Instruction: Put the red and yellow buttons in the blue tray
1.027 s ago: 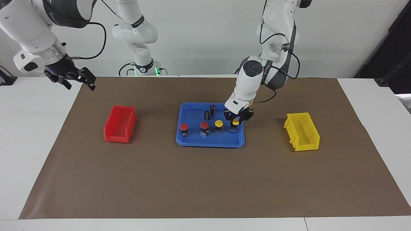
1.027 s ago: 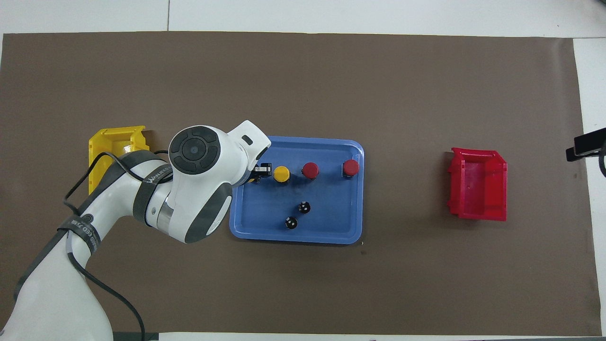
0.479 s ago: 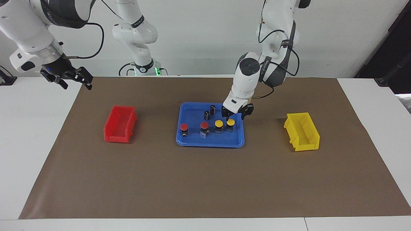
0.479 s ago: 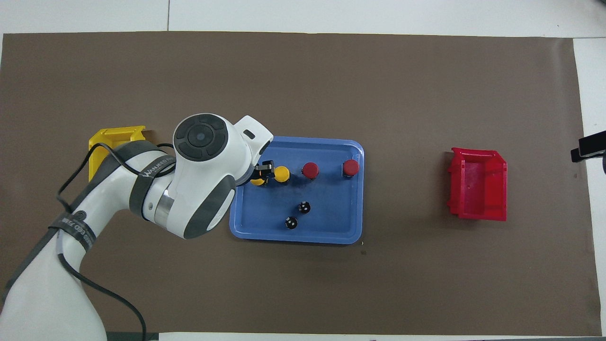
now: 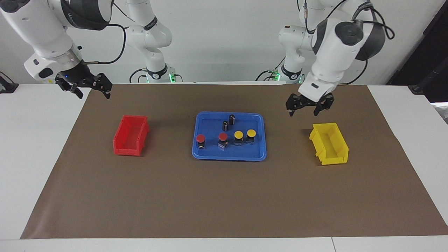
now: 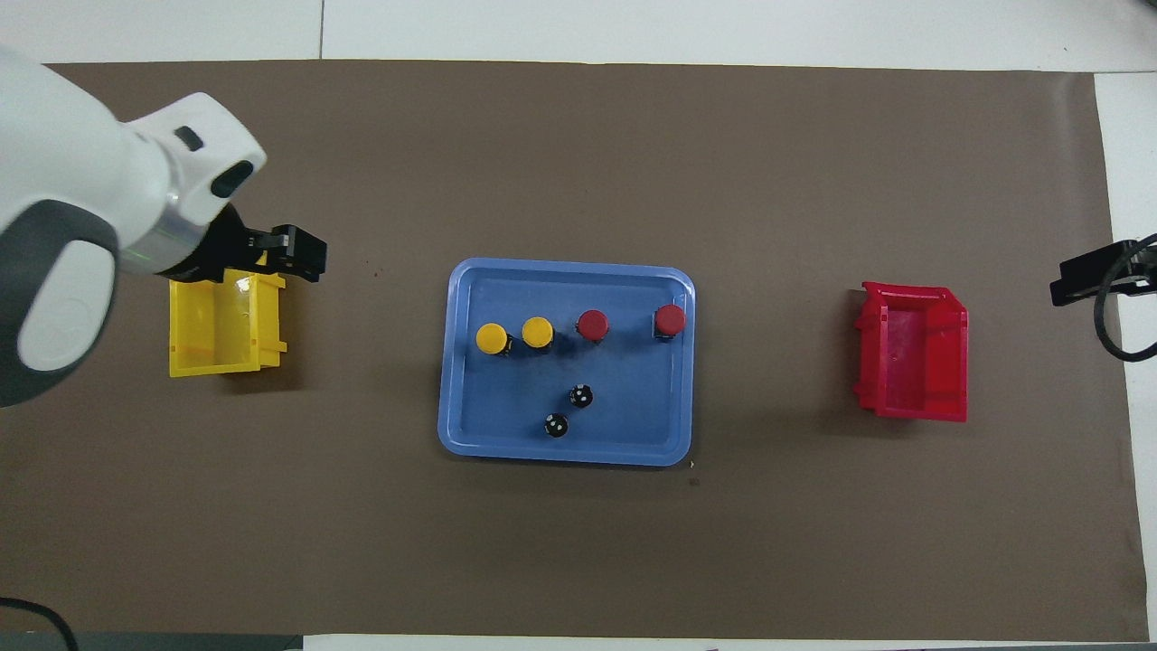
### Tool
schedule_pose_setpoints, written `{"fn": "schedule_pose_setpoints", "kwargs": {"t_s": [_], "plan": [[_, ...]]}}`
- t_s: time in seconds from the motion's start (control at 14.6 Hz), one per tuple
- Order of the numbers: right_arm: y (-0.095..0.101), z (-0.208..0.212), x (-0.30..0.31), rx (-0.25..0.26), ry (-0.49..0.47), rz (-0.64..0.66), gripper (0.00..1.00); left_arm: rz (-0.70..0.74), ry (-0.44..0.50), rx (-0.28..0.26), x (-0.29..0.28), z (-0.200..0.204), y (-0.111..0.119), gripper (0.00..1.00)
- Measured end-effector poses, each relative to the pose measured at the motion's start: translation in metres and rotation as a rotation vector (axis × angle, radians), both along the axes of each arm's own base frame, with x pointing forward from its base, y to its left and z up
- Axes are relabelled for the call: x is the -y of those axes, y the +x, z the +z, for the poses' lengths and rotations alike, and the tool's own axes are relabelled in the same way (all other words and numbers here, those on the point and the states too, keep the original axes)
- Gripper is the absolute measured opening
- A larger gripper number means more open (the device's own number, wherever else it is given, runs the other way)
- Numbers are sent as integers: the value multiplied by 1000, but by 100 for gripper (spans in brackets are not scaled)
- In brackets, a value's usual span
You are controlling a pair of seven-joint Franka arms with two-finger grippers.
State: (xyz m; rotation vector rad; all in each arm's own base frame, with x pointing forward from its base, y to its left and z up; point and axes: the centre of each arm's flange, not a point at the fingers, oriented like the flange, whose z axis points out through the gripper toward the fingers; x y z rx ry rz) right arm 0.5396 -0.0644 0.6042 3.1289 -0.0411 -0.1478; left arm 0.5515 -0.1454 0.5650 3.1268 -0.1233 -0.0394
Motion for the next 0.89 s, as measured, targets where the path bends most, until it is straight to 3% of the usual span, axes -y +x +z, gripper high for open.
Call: {"fn": "schedule_pose_setpoints", "kwargs": {"t_s": [0.48,0.68,0.89], "plan": [[0,3,1,6,0,-3,100,-12,8,37,-137,25,18,100],[0,3,1,8,-1,-3,100,-14,-13,34,-135,29,17,100],[0,3,1,8,-1,-2,100,-19,-38,15,-97,34,12,100]]}}
